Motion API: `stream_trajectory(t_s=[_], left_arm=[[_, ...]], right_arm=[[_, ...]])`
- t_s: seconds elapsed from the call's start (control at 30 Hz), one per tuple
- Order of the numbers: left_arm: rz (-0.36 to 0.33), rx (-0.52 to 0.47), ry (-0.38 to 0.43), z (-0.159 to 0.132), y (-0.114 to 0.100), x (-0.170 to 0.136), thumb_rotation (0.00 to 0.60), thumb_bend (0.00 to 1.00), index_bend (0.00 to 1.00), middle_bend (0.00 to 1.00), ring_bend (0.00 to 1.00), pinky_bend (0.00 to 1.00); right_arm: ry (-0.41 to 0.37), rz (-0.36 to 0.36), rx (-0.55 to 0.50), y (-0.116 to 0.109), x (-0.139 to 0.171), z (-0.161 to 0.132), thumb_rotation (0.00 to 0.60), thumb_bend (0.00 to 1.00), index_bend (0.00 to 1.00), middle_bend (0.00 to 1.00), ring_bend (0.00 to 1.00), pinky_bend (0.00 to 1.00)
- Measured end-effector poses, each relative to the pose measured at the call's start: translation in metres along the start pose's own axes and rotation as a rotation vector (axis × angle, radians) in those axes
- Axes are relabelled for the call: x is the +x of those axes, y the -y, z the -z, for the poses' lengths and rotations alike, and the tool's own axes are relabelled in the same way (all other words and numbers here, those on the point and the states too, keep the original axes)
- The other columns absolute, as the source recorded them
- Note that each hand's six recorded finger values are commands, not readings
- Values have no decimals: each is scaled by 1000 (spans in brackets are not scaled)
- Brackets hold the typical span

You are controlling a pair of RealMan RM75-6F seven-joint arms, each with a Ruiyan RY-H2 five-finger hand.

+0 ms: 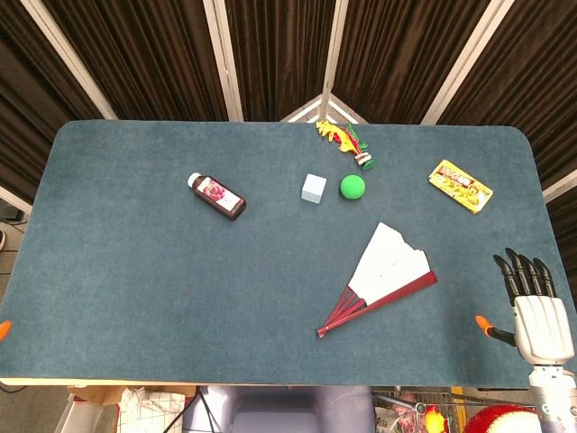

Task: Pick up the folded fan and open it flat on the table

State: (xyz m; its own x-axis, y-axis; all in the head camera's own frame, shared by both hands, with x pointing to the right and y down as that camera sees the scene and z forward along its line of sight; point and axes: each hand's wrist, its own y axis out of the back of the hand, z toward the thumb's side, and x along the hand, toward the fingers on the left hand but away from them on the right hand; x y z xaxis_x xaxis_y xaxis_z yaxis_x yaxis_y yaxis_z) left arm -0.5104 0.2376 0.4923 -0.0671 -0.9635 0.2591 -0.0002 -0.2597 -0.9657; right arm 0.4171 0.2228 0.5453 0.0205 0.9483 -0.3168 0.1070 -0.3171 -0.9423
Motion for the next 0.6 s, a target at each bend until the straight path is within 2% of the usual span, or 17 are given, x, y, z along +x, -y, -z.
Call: stream_trajectory(t_s=[0.4, 0.6], left_arm=[[21, 18, 9, -5, 6, 1, 600, 105, 13, 0, 0, 0], [22, 11, 20, -9, 7, 2, 600, 105, 13, 0, 0, 0]], right_arm=[[-3, 1, -12, -1, 0, 0, 600, 154, 105, 71, 85, 69], [-40, -22, -23, 2, 4, -8, 600, 155, 143, 71, 85, 69]])
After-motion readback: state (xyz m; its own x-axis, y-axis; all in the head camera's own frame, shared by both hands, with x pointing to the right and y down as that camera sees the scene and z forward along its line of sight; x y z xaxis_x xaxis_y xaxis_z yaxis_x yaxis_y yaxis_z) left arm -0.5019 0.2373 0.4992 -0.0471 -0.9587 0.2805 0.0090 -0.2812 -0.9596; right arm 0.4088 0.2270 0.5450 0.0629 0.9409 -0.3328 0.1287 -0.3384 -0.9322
